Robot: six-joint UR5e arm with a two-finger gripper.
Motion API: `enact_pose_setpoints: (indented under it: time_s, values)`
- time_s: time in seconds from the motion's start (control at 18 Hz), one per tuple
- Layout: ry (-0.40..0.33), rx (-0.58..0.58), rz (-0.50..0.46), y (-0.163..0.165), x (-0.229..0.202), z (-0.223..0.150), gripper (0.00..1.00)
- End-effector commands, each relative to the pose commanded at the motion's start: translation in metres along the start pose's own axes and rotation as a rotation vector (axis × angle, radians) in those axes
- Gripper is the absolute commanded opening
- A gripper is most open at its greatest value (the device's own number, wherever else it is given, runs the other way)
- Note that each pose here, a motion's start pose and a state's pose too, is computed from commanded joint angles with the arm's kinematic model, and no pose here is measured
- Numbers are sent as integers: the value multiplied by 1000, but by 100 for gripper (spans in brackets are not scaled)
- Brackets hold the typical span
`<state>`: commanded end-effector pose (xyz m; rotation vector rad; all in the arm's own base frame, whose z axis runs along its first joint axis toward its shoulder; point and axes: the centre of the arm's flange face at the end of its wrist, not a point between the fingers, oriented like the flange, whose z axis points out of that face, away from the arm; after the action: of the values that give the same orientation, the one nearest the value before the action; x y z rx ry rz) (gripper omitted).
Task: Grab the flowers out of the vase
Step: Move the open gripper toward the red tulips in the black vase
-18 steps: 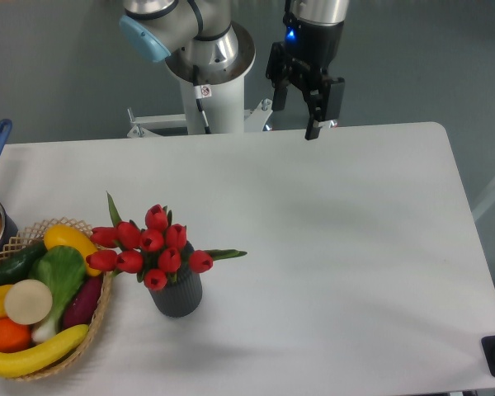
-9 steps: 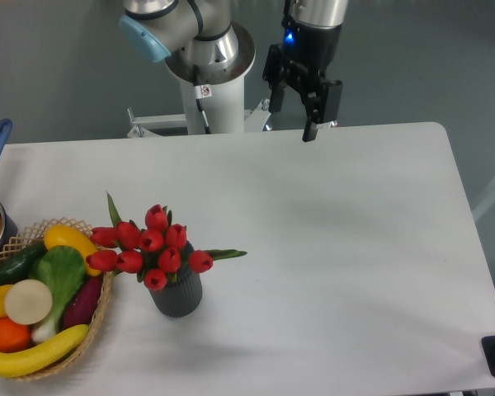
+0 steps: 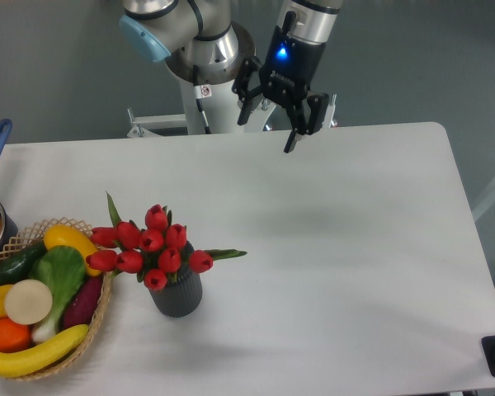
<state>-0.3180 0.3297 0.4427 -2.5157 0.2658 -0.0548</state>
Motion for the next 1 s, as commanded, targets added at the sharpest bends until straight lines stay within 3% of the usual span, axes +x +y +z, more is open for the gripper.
enact_pose_setpoints:
  time_s: [0.17,0.33,0.56,0.78,1.0]
  values:
    - [-20,16,53,2,9,25,100]
    - [12,45,61,-1,19,43,100]
    - [71,136,42,6,21,68,100]
    - [108,318,43,1,9,90,100]
    - [117,353,78,-4,1,110,100]
